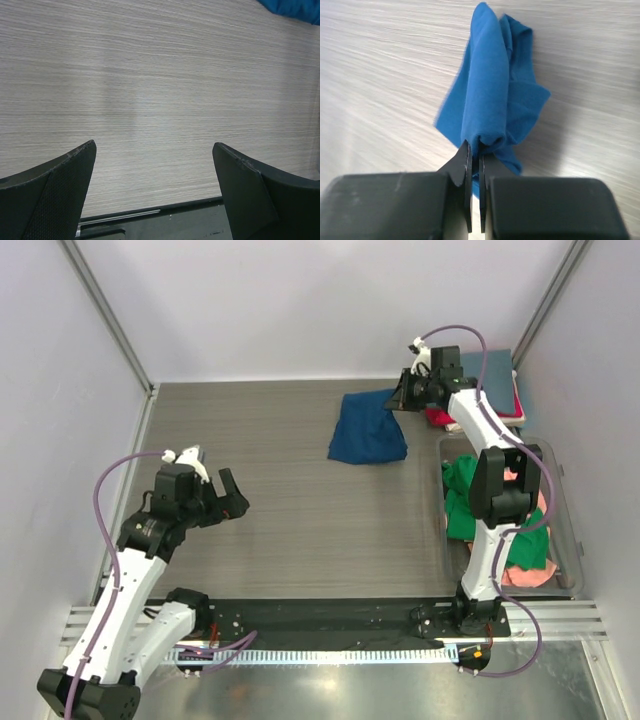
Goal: Fold and stack the t-shirts
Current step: Neatly place the folded tshirt to the corner
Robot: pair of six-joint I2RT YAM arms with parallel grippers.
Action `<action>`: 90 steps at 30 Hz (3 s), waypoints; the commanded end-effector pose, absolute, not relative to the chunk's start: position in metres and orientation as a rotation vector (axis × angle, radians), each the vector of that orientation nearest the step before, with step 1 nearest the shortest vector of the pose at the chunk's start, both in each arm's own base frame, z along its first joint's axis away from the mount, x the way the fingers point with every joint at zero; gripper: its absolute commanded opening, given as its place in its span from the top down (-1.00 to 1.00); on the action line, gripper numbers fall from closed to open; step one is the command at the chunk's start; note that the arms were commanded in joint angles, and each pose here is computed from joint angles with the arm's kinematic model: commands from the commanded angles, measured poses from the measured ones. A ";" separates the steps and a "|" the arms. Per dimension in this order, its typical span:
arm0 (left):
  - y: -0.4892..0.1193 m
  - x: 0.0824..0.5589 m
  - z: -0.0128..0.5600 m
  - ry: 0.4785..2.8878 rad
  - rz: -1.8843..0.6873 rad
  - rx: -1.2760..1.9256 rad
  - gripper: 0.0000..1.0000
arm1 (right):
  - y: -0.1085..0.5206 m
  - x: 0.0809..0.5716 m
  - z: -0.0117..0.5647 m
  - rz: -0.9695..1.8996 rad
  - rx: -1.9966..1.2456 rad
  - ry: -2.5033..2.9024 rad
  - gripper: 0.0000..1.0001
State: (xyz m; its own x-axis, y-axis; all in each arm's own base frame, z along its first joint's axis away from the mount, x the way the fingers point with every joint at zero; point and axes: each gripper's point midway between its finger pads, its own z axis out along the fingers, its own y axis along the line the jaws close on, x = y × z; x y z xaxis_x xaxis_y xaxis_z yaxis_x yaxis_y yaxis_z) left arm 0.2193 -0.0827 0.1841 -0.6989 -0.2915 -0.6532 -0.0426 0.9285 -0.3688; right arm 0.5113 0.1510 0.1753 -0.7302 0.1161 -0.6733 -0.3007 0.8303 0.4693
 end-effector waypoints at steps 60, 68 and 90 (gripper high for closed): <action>-0.096 0.232 0.159 2.419 -0.448 -0.212 -0.89 | -0.093 0.599 0.349 0.168 -0.295 1.821 0.98; -0.097 0.233 0.154 2.444 -0.438 -0.209 -0.89 | -0.126 0.645 0.309 0.116 -0.323 1.745 0.98; -0.094 0.232 0.157 2.427 -0.424 -0.216 -0.89 | -0.265 0.657 0.332 -0.453 0.335 1.462 -0.99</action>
